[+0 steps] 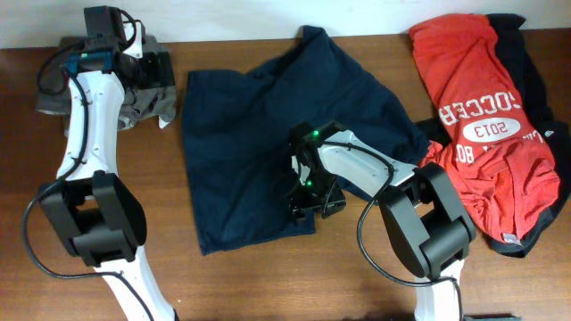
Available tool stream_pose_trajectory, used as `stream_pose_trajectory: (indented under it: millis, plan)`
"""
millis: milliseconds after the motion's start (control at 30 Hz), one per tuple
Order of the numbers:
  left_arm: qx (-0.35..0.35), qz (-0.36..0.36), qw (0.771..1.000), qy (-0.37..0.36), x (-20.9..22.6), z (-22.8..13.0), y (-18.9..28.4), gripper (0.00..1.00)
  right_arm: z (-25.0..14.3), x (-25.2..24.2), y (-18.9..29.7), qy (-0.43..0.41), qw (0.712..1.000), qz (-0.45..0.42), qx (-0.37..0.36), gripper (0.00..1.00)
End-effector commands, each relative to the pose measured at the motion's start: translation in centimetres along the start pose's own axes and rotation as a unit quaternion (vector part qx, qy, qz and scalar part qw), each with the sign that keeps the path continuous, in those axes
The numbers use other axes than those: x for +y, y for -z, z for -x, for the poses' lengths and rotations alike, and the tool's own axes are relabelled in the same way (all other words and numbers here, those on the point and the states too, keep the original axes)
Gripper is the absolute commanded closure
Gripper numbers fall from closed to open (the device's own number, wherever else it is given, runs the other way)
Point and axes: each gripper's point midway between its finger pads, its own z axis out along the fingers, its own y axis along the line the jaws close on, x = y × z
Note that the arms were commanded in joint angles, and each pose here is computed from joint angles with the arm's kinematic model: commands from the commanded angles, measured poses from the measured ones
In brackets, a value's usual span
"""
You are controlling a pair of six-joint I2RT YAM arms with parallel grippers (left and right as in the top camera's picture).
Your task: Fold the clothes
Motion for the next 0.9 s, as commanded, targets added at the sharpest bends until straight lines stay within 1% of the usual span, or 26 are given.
stream_pose_trajectory:
  millis: [0, 67, 133, 167, 367, 400, 567, 667, 733, 767, 800, 833, 867]
  plan:
    - [0.0, -0.004, 1.0, -0.008, -0.1, 0.0, -0.1, 0.01, 0.3, -0.5, -0.3, -0.003, 1.0, -0.018, -0.007, 0.3]
    - [0.0, -0.004, 1.0, -0.008, -0.1, 0.0, -0.1, 0.01, 0.2, -0.5, -0.4, -0.003, 1.0, -0.017, -0.007, 0.3]
    - [0.0, -0.004, 1.0, -0.007, -0.1, 0.0, -0.1, 0.01, 0.2, -0.5, -0.4, -0.003, 1.0, -0.017, -0.006, 0.36]
    - [0.0, -0.004, 1.0, -0.008, -0.1, 0.0, -0.1, 0.01, 0.2, -0.5, -0.4, -0.003, 1.0, -0.017, -0.005, 0.41]
    - [0.0, -0.004, 1.0, -0.008, -0.2, 0.0, -0.1, 0.01, -0.2, -0.3, -0.7, 0.001, 1.0, -0.005, 0.003, 0.52]
    - [0.001, -0.004, 1.0, -0.008, -0.1, 0.0, -0.1, 0.01, -0.3, -0.3, -0.8, 0.0, 1.0, -0.006, 0.004, 0.56]
    - [0.003, -0.004, 1.0, -0.007, -0.1, -0.1, -0.1, 0.01, -0.5, -0.4, -1.0, 0.002, 1.0, -0.007, 0.008, 0.67]
    - [0.003, -0.004, 1.0, -0.007, -0.1, -0.1, -0.1, 0.01, -0.6, -0.5, -1.0, 0.008, 1.0, -0.007, 0.009, 0.71]
    - [0.003, -0.004, 1.0, -0.007, -0.1, -0.1, -0.1, 0.01, -0.6, -0.5, -1.0, 0.008, 1.0, -0.007, 0.009, 0.76]
    - [0.003, -0.004, 1.0, -0.007, -0.1, -0.1, -0.1, 0.01, -0.6, -0.5, -1.0, 0.008, 1.0, -0.007, 0.01, 0.76]
    - [0.003, -0.004, 1.0, -0.007, -0.1, -0.2, -0.1, 0.01, -0.8, -0.5, -1.1, 0.008, 1.0, -0.007, 0.012, 0.74]
    - [0.003, -0.004, 1.0, -0.007, -0.1, -0.2, -0.1, 0.01, -0.8, -0.5, -1.1, 0.012, 1.0, -0.008, 0.013, 0.65]
    - [0.003, -0.003, 1.0, -0.007, -0.1, -0.2, -0.1, 0.01, -0.9, -0.6, -1.1, 0.019, 1.0, -0.008, 0.016, 0.54]
